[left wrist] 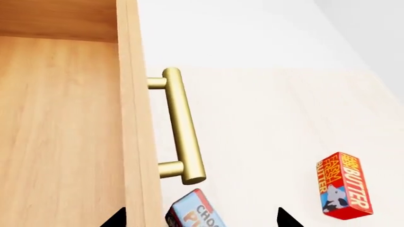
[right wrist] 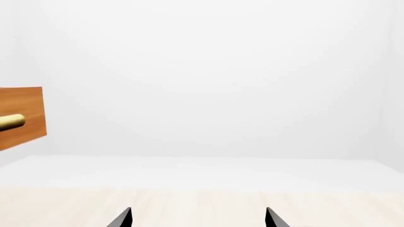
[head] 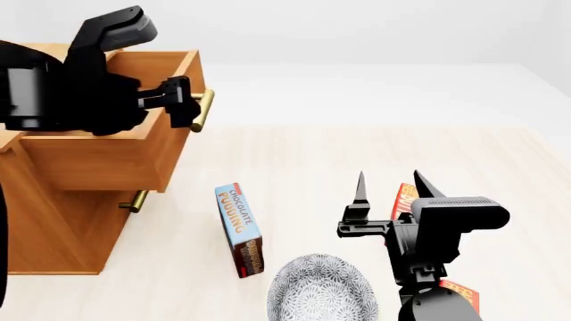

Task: Put the butter at the front in the top drawer of the cabinet and close it.

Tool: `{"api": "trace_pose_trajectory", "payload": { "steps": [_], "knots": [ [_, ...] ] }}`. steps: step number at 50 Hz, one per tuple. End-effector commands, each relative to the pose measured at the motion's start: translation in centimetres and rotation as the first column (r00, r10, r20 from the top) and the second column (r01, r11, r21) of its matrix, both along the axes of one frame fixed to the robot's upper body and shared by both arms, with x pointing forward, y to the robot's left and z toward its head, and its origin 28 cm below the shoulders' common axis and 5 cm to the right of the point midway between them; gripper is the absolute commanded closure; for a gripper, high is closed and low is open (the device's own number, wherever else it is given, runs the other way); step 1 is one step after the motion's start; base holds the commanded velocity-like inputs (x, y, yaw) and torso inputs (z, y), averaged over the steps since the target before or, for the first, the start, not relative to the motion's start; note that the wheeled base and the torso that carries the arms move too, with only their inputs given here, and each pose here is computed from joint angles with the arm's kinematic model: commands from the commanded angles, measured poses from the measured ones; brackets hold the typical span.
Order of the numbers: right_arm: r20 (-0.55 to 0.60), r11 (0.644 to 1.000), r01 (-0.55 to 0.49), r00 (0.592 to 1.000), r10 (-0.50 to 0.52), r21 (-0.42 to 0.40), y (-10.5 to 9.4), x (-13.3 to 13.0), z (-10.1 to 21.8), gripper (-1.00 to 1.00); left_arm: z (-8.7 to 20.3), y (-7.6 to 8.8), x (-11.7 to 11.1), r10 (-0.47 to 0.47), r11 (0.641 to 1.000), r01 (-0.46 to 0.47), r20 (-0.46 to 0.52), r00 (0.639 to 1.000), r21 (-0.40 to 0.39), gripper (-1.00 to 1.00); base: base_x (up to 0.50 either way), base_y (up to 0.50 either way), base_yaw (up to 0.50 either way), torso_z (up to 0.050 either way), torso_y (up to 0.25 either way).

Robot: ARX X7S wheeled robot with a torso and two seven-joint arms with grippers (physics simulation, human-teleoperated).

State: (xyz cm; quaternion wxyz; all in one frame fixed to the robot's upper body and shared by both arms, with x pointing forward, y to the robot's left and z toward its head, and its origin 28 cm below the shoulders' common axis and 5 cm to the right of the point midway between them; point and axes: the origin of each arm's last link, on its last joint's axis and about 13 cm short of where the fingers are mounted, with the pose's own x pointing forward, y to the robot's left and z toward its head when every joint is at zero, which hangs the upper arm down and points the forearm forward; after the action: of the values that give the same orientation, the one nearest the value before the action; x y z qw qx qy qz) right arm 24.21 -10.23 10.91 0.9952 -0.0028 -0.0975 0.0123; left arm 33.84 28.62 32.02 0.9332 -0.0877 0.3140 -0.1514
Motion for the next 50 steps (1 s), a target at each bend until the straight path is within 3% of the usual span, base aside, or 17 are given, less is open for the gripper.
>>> {"api": "trace_pose_trajectory", "payload": {
  "steps": [1, 20, 38, 50],
  "knots": [
    [0.0, 1.0, 0.0, 1.0, 0.0, 0.0, 0.0, 0.0, 0.0, -1.0, -0.7, -1.5, 0.0, -0.154, 0.982, 0.151, -0.021, 0.988, -0.116, -1.0, 0.0, 0.0, 0.0, 0.0, 0.0],
    [-0.001, 1.0, -0.001, 1.0, 0.001, 0.0, 0.0, 0.0, 0.0, -1.0, -0.9, -2.8, 0.8, -0.201, 0.967, 0.197, -0.009, 0.979, -0.16, -1.0, 0.0, 0.0, 0.0, 0.0, 0.0],
    [-0.002, 1.0, -0.002, 1.0, 0.002, -0.001, 0.0, 0.0, -0.1, -1.0, -0.5, -4.0, 0.2, -0.261, 0.947, 0.258, 0.008, 0.965, -0.19, -1.0, 0.0, 0.0, 0.0, 0.0, 0.0],
    [0.0, 1.0, -0.001, 1.0, 0.001, 0.001, 0.0, 0.2, 0.0, -1.0, 0.2, -4.0, 0.0, -0.253, 0.95, 0.257, 0.046, 0.966, -0.179, -1.0, 0.0, 0.0, 0.0, 0.0, 0.0]
  ]
}}
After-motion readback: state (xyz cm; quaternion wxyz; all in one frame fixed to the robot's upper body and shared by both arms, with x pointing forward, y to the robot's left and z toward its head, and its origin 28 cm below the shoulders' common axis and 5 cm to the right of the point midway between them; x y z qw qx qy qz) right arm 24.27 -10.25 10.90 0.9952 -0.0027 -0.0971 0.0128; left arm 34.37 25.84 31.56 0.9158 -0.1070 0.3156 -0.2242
